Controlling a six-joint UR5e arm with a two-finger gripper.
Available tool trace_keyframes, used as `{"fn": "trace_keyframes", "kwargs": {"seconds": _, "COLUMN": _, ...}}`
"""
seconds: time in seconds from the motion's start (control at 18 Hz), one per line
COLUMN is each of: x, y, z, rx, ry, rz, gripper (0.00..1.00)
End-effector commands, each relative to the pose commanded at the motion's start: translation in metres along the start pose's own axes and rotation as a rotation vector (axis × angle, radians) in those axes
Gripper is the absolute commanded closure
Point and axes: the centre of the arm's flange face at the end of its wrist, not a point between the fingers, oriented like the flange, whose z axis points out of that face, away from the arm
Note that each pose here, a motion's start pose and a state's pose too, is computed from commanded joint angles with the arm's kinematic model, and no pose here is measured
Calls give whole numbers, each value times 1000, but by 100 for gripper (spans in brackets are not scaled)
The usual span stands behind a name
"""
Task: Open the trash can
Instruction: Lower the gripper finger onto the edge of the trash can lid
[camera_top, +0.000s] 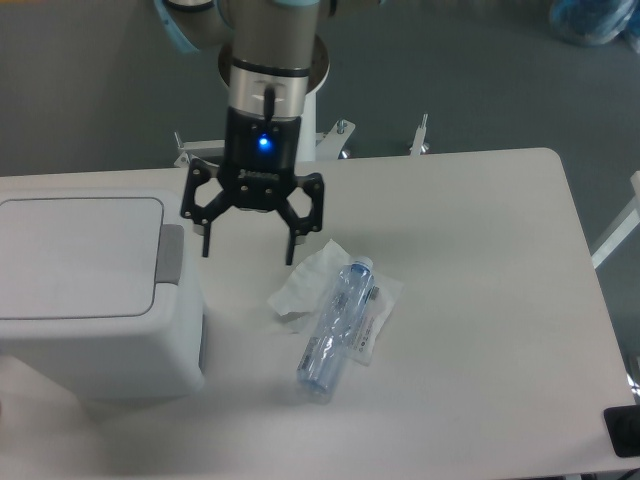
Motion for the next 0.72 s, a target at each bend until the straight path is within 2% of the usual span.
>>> {"fn": "trace_keyframes", "kwargs": {"seconds": 0.72, "x": 13, "y": 6, "z": 12, "rx": -21, "ry": 16, "rz": 19, "gripper": 0}}
